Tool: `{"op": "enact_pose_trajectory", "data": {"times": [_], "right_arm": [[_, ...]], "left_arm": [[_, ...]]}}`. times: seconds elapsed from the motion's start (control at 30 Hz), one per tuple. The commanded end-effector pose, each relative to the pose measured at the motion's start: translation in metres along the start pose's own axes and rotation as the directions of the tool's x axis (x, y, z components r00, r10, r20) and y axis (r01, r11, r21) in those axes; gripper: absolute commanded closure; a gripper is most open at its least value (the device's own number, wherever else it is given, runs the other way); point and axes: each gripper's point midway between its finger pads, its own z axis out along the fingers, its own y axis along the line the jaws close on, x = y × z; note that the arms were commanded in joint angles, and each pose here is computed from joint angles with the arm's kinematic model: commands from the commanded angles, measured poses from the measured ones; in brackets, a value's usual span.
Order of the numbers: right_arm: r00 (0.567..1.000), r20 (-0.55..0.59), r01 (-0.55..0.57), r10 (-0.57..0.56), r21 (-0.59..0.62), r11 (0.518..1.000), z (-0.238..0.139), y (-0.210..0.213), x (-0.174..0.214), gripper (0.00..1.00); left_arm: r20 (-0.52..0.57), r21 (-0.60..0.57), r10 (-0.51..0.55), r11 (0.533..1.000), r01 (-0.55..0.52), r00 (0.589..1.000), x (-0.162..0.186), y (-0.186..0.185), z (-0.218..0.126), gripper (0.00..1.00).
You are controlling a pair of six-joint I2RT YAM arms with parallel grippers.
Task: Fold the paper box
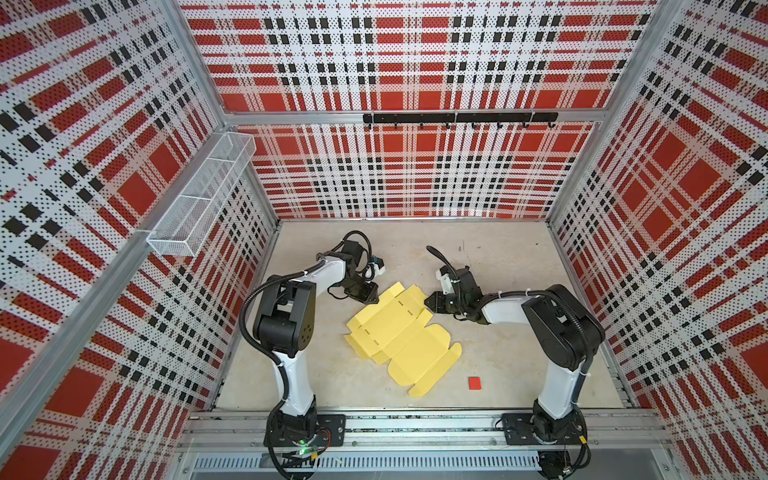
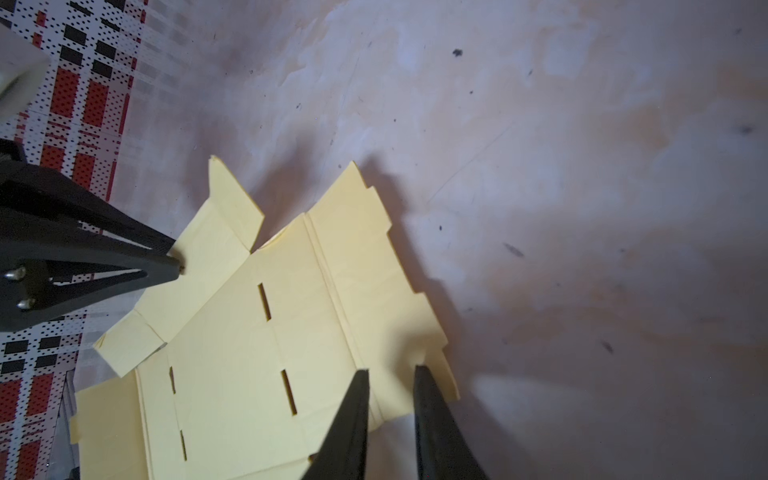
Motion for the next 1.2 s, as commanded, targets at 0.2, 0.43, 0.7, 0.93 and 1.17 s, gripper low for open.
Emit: {"op": "enact_pose_trajectory", "data": {"times": [0.2,0.43,0.7,0.93,1.17], "right_arm": [[1.000,0.019,0.018,-0.018,-0.013,1.000,-0.011,0.006,-0.009,0.76],[1.000,0.012,0.010,-0.010,-0.016,1.000,-0.007,0.002,-0.006,0.76],[1.000,0.015,0.002,-0.002,-0.018,1.000,-0.013,0.002,-0.006,0.77],[0.999,0.025,-0.020,0.020,0.008,1.000,-0.031,-0.009,-0.005,0.78],[0.999,0.009,-0.036,0.036,-0.022,0.999,-0.027,-0.006,0.000,0.85]], "left_arm": [[0.040,-0.020,0.068,0.998,-0.067,0.997,-0.007,-0.019,-0.016,0.84],[0.013,-0.019,0.032,0.999,-0.032,0.999,-0.002,-0.013,-0.003,0.69],[-0.002,-0.005,0.053,0.999,-0.053,0.999,-0.003,-0.019,0.000,0.94],[0.043,-0.023,0.090,0.996,-0.089,0.995,-0.009,-0.027,-0.018,1.00],[0.064,-0.036,0.098,0.995,-0.095,0.993,-0.013,-0.029,-0.027,1.00]]}}
